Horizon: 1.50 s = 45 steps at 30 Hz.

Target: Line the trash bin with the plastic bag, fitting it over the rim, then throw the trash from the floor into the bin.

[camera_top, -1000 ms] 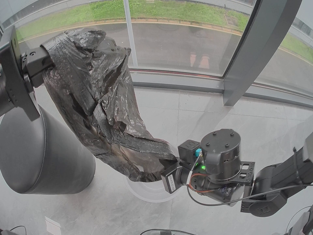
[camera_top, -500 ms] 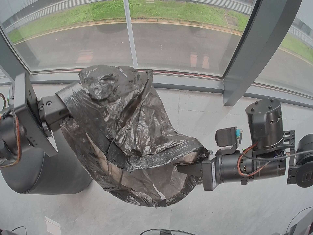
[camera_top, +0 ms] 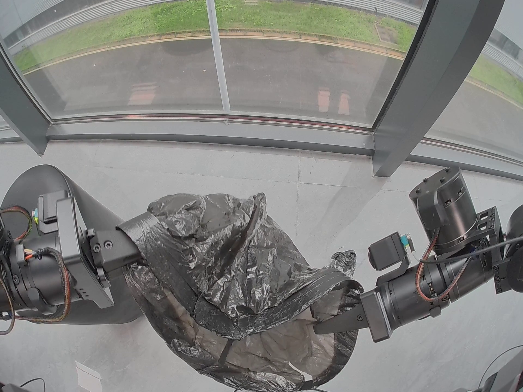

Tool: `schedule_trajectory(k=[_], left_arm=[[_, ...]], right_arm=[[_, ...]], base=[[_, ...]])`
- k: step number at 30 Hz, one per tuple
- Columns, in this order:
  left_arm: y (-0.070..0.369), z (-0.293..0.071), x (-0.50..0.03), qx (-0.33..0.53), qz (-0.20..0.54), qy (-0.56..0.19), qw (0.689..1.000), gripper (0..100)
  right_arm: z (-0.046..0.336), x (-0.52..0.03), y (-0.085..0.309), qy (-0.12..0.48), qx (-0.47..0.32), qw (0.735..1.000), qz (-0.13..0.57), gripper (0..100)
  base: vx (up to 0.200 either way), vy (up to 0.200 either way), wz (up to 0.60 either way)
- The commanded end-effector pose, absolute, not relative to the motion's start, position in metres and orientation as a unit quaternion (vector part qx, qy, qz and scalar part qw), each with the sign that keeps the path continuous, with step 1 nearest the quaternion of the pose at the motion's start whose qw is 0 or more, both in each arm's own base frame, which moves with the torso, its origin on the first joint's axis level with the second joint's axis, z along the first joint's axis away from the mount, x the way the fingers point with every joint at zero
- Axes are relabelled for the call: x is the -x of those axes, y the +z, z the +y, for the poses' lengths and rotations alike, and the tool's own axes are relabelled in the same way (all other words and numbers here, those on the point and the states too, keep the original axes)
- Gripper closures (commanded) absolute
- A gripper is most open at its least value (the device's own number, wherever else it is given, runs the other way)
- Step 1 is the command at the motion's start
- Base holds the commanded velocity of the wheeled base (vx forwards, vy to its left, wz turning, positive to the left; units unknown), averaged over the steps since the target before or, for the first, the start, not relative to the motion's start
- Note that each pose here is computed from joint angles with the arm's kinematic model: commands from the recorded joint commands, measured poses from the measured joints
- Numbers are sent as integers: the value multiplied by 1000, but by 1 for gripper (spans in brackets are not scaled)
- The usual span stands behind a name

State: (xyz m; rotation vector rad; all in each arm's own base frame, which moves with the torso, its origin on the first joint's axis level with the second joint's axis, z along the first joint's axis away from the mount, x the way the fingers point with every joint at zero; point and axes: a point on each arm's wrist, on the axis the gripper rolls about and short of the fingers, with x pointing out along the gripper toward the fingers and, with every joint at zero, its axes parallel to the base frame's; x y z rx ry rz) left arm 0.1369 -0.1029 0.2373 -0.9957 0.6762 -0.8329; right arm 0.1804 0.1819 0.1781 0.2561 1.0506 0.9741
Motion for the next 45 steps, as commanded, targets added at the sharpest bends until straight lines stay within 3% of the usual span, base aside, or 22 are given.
schedule_trajectory(k=[1, 16, 30, 45], left_arm=[[221, -101, -133, 451, 332, -367, 742, 100], [194, -103, -134, 441, 386, -353, 729, 100], [174, -116, -149, 425, 440, -362, 704, 100], [146, -141, -183, 422, 460, -358, 695, 100]], right_arm=[[181, -185, 184, 462, -131, 722, 498, 100], [182, -183, 163, 432, -133, 683, 574, 100], [174, -177, 142, 409, -129, 670, 606, 100], [171, -208, 122, 389, -155, 695, 585, 100]], base=[[0, 0, 0], [0, 0, 0], [0, 0, 0], [0, 0, 0]])
